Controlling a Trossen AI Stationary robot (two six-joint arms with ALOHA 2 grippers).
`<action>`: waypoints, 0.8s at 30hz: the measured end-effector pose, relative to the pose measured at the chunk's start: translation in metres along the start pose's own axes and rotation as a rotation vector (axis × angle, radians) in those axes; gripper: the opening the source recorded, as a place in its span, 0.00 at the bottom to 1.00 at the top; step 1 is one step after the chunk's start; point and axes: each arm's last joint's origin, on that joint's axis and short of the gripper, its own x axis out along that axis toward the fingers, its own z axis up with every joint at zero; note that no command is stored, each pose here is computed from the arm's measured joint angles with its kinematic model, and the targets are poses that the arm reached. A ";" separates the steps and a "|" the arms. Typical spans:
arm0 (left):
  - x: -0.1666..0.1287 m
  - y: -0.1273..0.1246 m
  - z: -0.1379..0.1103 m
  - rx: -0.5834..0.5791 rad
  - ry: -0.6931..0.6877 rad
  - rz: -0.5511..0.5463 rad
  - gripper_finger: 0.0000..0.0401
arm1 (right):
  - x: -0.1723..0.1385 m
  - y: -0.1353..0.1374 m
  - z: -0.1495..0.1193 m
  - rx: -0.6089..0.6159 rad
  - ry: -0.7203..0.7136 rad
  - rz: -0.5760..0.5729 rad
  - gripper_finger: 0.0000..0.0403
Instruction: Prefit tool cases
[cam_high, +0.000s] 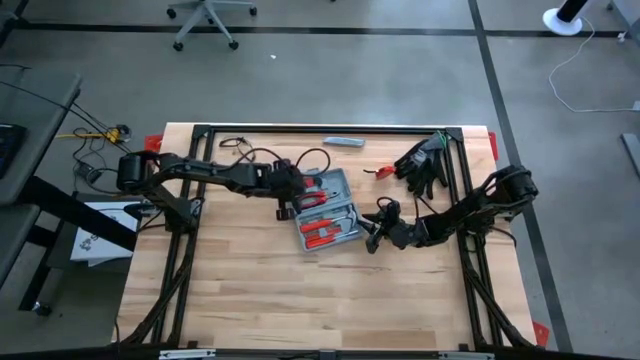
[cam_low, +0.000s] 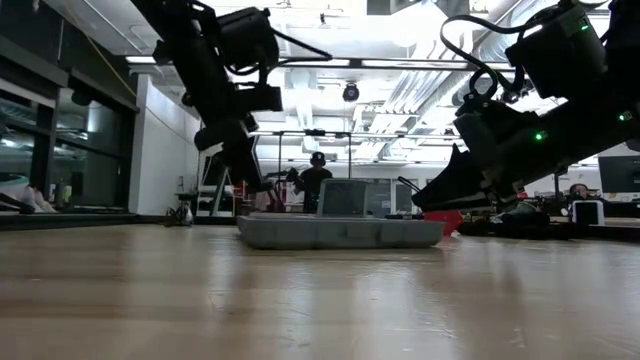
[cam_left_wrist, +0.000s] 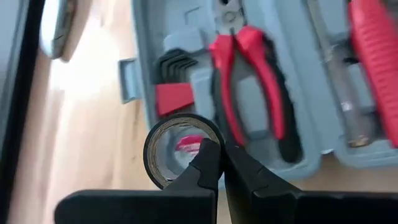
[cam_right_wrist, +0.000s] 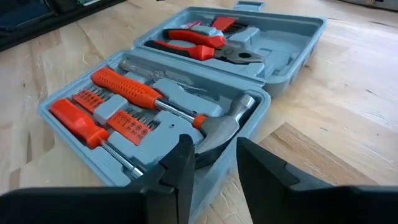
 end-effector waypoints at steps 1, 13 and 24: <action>0.000 0.001 -0.001 0.004 0.017 0.024 0.00 | 0.000 0.000 0.000 0.002 0.000 0.000 0.28; 0.003 0.027 -0.033 -0.057 0.299 0.067 0.00 | 0.000 -0.001 -0.001 0.009 0.016 0.002 0.28; -0.019 0.048 -0.040 -0.176 0.289 0.148 0.21 | 0.000 0.000 -0.002 0.006 0.032 0.020 0.28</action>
